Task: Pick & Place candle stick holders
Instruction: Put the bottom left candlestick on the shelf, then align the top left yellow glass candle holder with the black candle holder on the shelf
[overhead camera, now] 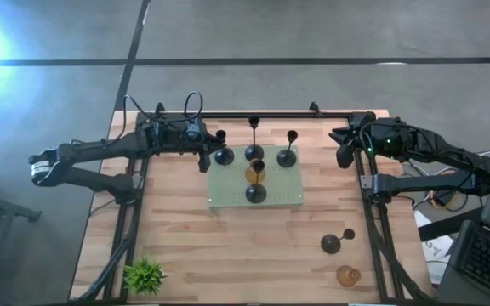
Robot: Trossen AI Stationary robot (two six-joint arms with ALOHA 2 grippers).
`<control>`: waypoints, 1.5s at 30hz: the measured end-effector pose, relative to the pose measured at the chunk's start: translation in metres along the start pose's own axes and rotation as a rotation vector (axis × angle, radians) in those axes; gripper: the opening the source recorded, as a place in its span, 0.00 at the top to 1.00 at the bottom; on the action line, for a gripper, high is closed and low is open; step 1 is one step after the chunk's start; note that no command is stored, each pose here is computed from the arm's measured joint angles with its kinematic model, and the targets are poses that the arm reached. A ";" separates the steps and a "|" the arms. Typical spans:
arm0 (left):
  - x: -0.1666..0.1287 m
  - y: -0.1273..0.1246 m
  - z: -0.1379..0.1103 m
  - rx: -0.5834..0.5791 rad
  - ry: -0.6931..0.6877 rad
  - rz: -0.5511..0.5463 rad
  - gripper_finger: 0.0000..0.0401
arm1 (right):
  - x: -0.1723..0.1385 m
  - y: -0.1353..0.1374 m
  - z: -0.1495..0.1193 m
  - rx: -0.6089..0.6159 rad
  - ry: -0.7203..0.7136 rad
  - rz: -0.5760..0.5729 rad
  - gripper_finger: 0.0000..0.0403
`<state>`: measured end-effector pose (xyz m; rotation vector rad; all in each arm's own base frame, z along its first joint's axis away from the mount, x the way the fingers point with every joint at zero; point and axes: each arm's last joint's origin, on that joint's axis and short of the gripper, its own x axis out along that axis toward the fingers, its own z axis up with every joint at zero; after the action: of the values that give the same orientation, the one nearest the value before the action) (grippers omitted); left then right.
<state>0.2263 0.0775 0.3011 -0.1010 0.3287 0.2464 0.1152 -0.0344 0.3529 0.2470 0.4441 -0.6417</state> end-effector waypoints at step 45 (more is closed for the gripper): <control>-0.065 0.026 -0.034 -0.247 0.359 0.828 0.52 | 0.000 0.000 0.000 0.004 -0.001 0.001 0.81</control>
<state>0.1492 0.0834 0.2895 -0.2519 0.6899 1.0986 0.1152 -0.0344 0.3531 0.2508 0.4413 -0.6417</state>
